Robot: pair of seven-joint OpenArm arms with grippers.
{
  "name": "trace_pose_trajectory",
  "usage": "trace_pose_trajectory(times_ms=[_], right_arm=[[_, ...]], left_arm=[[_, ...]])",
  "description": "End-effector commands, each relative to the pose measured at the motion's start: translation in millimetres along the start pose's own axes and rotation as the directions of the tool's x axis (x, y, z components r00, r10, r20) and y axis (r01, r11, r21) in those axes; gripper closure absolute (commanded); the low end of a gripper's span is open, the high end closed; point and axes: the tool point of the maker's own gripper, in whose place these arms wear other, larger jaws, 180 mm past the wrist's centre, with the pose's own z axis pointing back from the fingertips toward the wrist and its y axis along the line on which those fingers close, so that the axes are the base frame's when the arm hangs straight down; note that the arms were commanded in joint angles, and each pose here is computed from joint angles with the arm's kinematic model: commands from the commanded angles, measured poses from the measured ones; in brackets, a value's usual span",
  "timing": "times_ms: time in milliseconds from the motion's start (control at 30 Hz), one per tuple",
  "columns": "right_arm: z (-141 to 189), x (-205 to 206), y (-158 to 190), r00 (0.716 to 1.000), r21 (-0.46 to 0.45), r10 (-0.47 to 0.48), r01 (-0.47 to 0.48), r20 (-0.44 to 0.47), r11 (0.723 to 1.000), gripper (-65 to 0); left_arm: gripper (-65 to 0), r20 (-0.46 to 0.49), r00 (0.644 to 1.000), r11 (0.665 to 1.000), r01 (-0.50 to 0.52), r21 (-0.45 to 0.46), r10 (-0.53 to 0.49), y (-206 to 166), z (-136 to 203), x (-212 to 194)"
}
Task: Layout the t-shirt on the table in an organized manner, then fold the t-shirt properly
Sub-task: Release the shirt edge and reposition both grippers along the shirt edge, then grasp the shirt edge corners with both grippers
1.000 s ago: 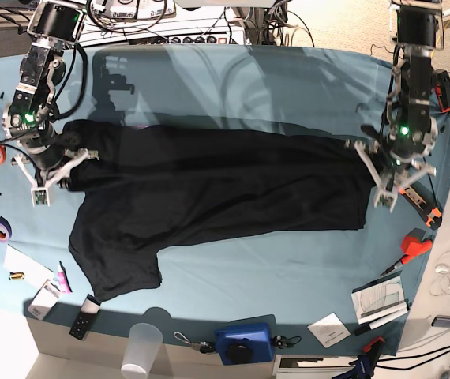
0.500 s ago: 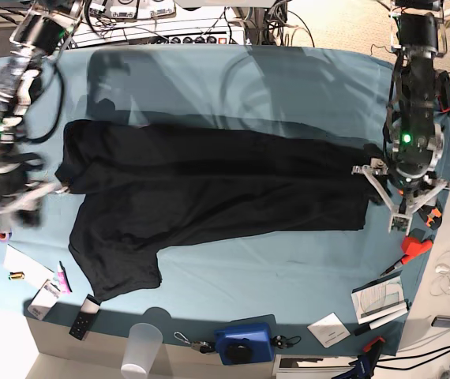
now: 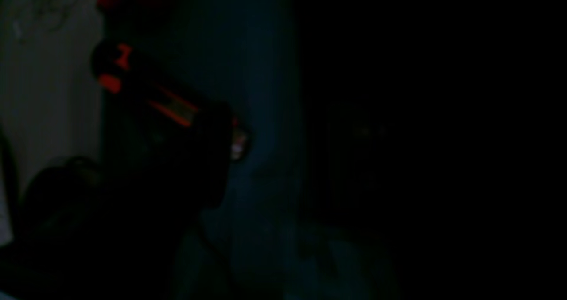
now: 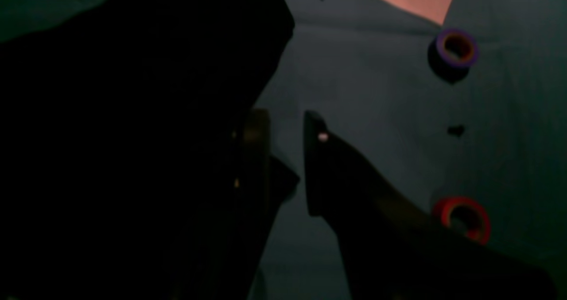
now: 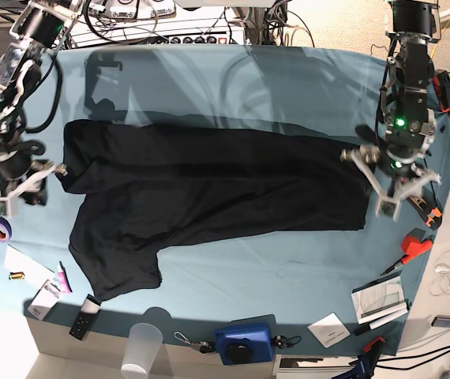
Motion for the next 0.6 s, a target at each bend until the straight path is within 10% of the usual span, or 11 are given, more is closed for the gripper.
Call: trace_pose_trajectory(times_ms=[0, 200, 567], right_arm=[[5.7, 20.7, -8.9, 0.998, -0.022, 0.014, -0.013, 0.065, 1.000, -14.1], [25.7, 39.3, -12.2, 0.990, 0.004, -0.042, 0.042, 0.135, 0.999, -14.1], [97.6, 4.0, -99.6, 0.962, -0.194, -0.207, 0.240, 0.179, 0.951, -14.1]], left_arm=[[-34.6, 0.050, 0.999, 0.999, 0.014, 0.036, -0.016, 11.6, 3.2, 17.3], [-34.6, -0.098, 0.995, 0.998, 0.008, 0.066, -0.001, 15.5, 21.2, -0.2], [-34.6, 0.041, 0.998, 0.999, -0.045, 0.024, 0.044, 19.1, 97.2, -8.3]])
